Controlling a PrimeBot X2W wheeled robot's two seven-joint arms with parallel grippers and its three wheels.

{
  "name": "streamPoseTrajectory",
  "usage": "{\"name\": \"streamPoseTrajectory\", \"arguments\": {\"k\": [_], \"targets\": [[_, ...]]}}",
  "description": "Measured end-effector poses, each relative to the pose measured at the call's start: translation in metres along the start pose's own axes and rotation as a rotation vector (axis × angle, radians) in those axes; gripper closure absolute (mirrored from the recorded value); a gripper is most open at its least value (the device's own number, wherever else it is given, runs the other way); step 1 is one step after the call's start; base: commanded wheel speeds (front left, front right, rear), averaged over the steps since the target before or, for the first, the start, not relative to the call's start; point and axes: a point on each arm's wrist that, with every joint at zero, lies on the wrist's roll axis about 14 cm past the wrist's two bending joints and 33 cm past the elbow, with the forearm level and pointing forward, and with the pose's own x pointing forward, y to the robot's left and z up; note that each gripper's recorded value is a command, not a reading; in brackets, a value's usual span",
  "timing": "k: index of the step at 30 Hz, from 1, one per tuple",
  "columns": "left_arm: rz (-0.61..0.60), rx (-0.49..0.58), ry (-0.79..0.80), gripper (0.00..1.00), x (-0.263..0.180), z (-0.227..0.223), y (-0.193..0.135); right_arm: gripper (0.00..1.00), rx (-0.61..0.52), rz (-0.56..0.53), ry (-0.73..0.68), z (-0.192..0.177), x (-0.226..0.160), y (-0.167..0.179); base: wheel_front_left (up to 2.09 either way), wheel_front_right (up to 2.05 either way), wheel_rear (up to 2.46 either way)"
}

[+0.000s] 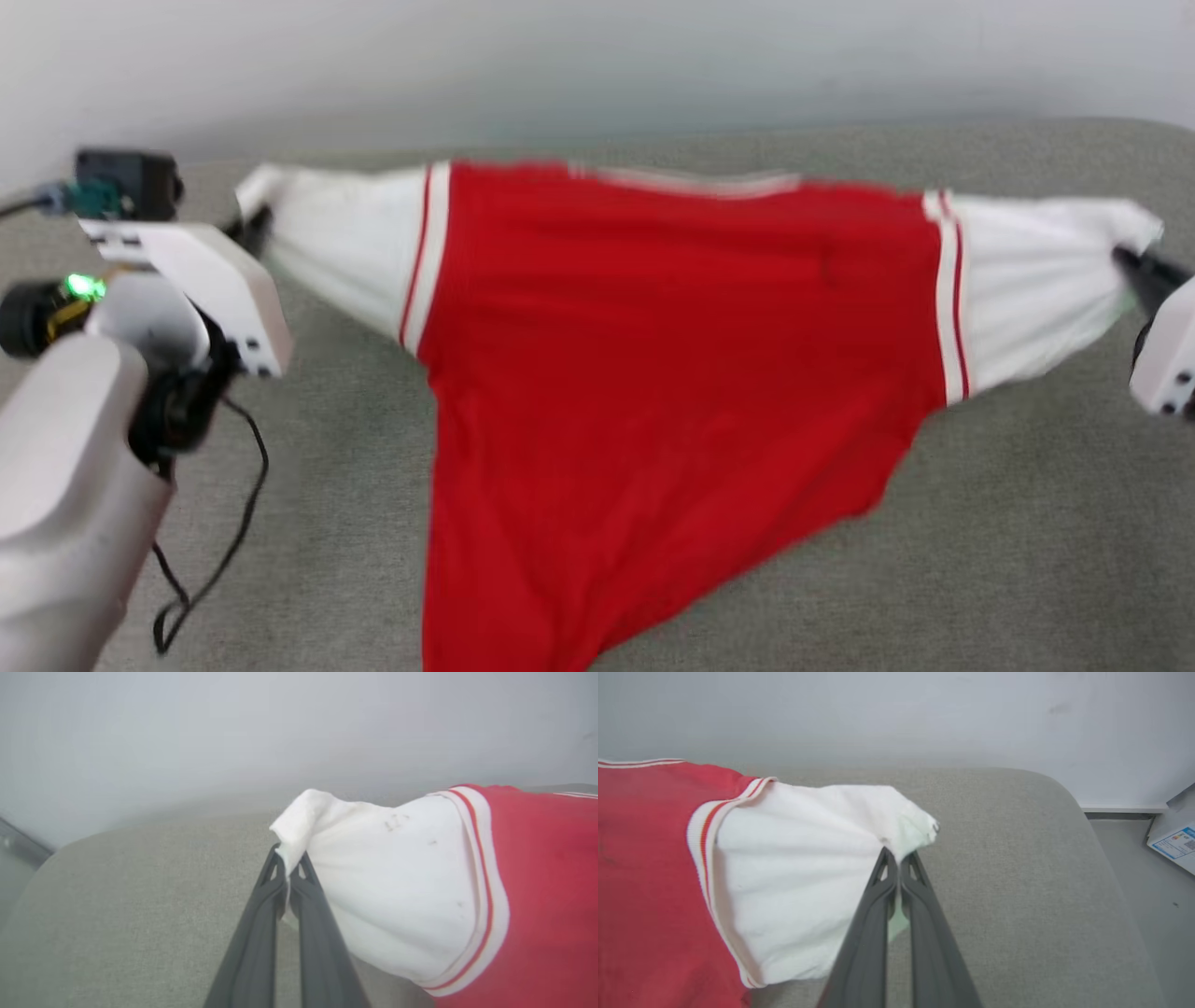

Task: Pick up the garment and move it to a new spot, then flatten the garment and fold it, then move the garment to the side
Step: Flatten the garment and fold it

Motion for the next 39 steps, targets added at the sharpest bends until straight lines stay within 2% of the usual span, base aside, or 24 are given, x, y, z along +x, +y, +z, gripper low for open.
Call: {"name": "streamPoseTrajectory", "arguments": {"k": [4,14,24,31,39], "targets": [[0.015,0.011,-0.201,1.0,-0.002,0.065,0.002,1.0,-0.022,-0.016,-0.129,0.049,0.001,-0.006,0.0,0.0,0.0],[0.009,0.046,-0.521,1.0,0.019,0.18,-0.007,1.0,-0.037,-0.043,-0.46,0.17,0.015,-0.01,0.0,0.0,0.0],[0.034,0.02,-0.793,1.0,0.046,0.261,0.004,1.0,-0.134,-0.023,-0.776,0.273,0.029,0.015,0.0,0.0,0.0],[0.016,0.015,-0.874,1.0,0.079,0.278,0.002,1.0,-0.202,0.005,-0.864,0.301,0.058,0.034,0.0,0.0,0.0],[-0.003,-0.018,-0.747,1.0,0.152,0.214,0.002,1.0,-0.209,0.077,-0.724,0.254,0.139,0.059,0.0,0.0,0.0]]}}
